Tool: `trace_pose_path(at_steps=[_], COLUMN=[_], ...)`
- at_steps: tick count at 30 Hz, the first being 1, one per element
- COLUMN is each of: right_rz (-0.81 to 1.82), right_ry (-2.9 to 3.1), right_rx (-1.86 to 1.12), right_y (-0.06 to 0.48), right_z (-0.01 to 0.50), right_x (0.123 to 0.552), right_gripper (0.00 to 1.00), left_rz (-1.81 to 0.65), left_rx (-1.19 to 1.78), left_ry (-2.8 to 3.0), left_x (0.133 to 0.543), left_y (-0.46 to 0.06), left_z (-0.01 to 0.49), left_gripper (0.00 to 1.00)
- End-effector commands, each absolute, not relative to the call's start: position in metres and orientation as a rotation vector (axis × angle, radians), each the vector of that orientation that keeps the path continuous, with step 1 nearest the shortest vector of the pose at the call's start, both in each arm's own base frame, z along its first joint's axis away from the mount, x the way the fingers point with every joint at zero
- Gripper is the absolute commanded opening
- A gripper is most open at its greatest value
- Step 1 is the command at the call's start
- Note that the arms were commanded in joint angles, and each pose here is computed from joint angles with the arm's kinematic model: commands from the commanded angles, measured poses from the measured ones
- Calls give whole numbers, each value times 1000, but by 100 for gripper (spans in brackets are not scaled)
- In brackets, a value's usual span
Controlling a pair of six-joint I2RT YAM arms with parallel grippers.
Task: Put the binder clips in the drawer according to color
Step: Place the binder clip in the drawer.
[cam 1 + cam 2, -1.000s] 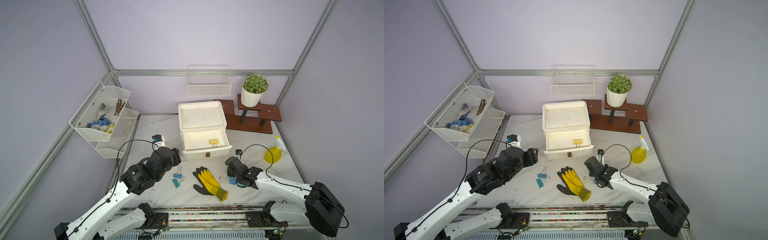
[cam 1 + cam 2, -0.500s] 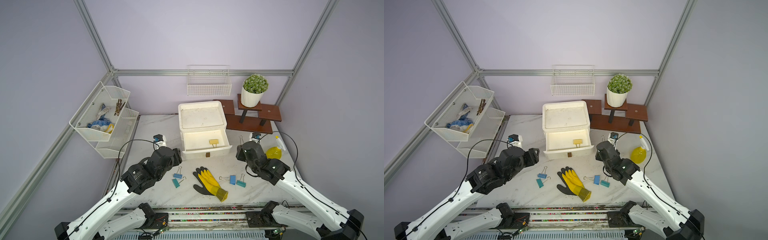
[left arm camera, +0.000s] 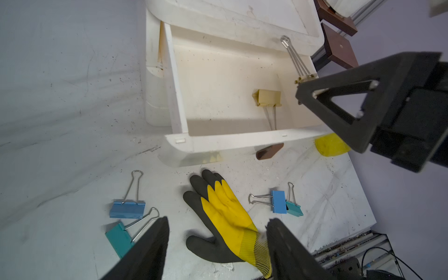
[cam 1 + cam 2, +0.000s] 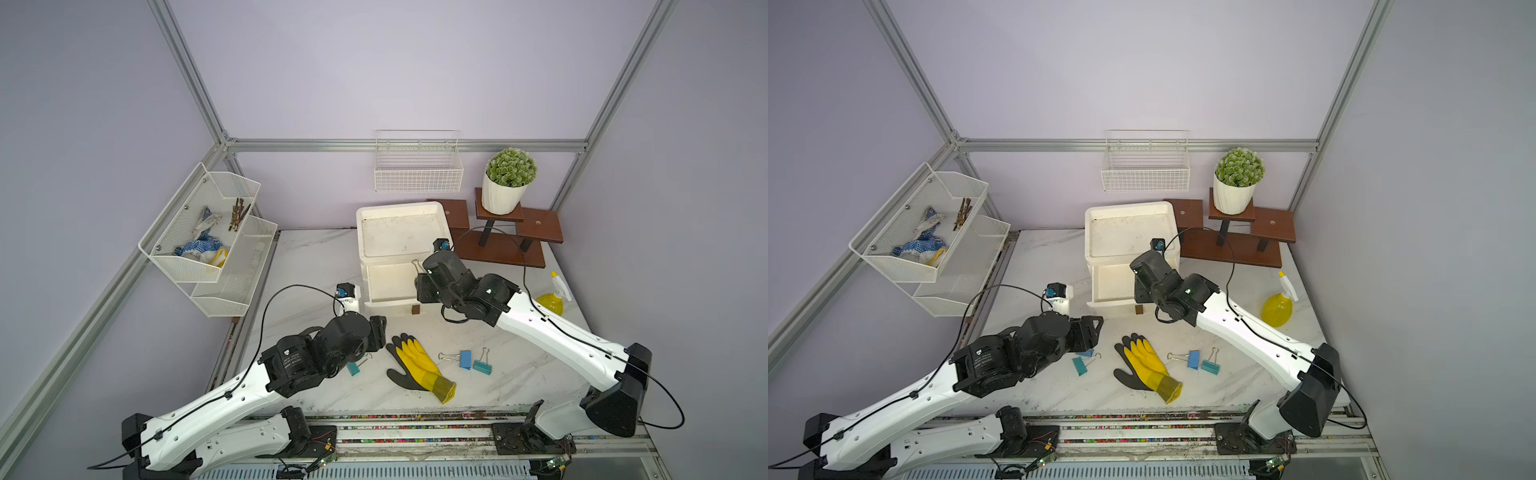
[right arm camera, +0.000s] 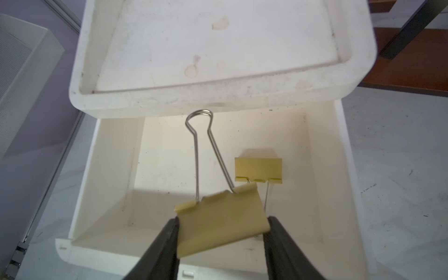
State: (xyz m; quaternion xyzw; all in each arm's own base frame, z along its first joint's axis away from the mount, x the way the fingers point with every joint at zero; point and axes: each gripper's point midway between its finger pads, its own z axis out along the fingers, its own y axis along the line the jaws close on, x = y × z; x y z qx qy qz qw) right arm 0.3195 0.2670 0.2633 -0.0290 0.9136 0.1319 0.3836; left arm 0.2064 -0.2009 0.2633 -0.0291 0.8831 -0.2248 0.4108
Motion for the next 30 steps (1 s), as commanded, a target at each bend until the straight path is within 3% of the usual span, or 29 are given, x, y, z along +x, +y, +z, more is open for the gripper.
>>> trace_pose_path(at_steps=[1,8,11,22,30], right_rz=[345,234,220,266,276], right_ry=[2368,2443,2450,2337,2233], right_rx=[-94,-107,-103,-66,70], right_y=[265,265,263,253,194], right_z=[262,226,223,271,318], right_x=[311,321,322,323,322], right_gripper=[16,21,37,78,80], left_rz=[-619,-668,-679,-660,-581], left_rx=[-85,-25,-26,-39,-91], left_ry=[2220,2235,2227,2203,2212], left_x=[203,201,203,214,231], left_y=[-220,-266,-275,-292,-304], left_z=[256,247,246,247,249], left_gripper=[67,65,65,63,62])
